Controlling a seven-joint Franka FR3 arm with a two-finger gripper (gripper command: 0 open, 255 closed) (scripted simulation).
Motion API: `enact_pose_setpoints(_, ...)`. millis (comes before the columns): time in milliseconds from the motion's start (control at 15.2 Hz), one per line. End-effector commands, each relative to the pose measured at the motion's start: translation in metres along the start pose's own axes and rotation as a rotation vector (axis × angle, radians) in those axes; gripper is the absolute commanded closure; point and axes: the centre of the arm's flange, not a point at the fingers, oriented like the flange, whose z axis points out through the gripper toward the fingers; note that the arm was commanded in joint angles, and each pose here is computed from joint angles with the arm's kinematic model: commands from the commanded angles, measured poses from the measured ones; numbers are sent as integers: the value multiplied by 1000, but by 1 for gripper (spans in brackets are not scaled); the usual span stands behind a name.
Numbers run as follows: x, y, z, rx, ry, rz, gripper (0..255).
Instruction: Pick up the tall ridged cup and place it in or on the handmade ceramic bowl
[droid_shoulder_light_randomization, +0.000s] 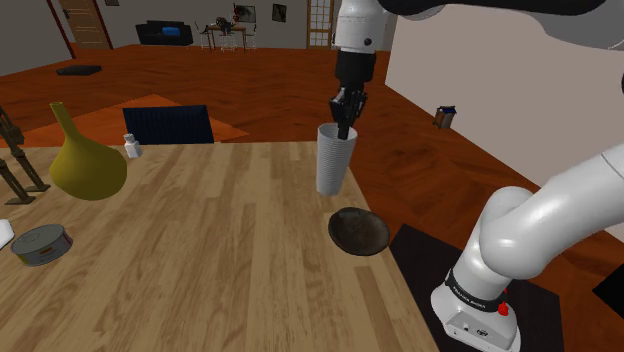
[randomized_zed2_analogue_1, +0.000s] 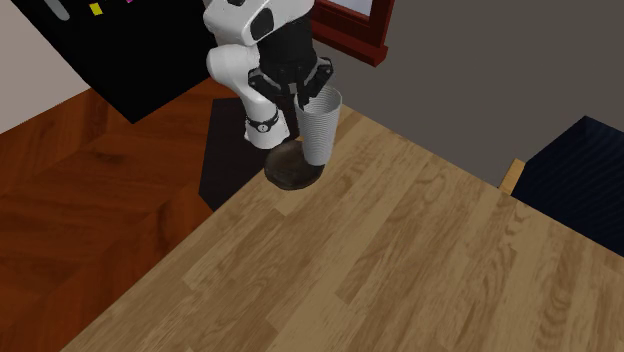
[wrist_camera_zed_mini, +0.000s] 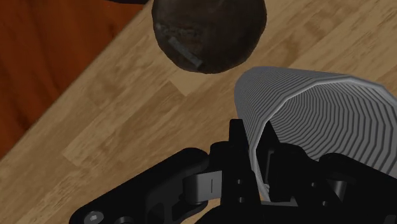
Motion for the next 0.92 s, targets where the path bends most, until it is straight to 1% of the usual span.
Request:
enact_pose_setpoints(0, -22, 17, -3, 1, -1, -1, 255)
enact_pose_setpoints(264, -64, 47, -15, 1, -1, -1, 255)
enact_pose_setpoints(330, -69, 51, -16, 1, -1, -1, 255)
enact_pose_setpoints(858, -69, 55, 26, 1, -1, -1, 255)
